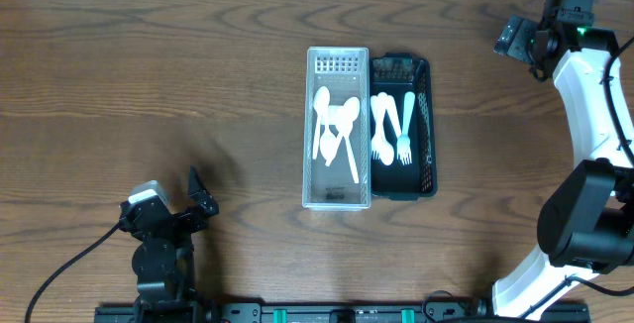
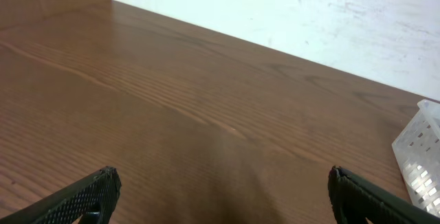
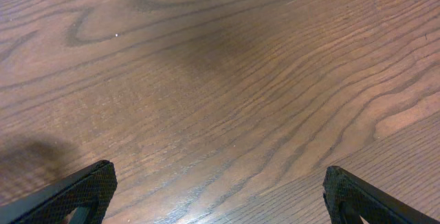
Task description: Pack container
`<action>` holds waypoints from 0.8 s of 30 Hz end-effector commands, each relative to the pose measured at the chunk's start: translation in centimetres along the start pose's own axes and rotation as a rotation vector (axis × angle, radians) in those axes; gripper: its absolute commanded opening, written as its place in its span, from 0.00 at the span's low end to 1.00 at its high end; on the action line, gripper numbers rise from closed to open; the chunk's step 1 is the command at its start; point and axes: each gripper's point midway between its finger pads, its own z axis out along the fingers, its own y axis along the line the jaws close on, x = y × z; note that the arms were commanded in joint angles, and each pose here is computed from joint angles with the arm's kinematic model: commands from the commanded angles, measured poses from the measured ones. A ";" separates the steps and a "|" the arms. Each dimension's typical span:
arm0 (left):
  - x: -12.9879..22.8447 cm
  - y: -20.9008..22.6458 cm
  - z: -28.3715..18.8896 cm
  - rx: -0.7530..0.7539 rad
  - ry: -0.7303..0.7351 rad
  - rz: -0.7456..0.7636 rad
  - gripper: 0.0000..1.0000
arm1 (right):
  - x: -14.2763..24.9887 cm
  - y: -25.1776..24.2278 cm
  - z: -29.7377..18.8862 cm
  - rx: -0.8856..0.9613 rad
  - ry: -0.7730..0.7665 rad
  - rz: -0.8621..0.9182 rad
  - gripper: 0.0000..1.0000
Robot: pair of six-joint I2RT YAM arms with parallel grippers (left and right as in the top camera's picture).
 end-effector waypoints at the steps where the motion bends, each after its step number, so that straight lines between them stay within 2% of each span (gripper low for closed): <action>1: 1.2 0.3 0.3 -0.013 0.021 0.016 0.98 | -1.5 0.1 -3.1 -0.016 -0.053 0.000 0.99; 8: 1.2 0.3 0.3 -0.013 0.021 0.016 0.98 | -1.7 -1.9 -12.3 -0.003 -0.127 0.005 0.99; 14: 1.2 0.3 0.3 -0.013 0.021 0.016 0.98 | -2.1 -2.3 -22.5 -0.110 -0.328 0.094 0.99; 19: 1.2 0.3 0.3 -0.013 0.021 0.016 0.98 | 0.8 -4.2 -27.7 -0.091 -0.482 0.107 0.99; 24: 1.2 0.3 0.3 -0.013 0.022 0.016 0.98 | 6.3 -5.9 -28.1 -0.116 -0.565 0.119 0.99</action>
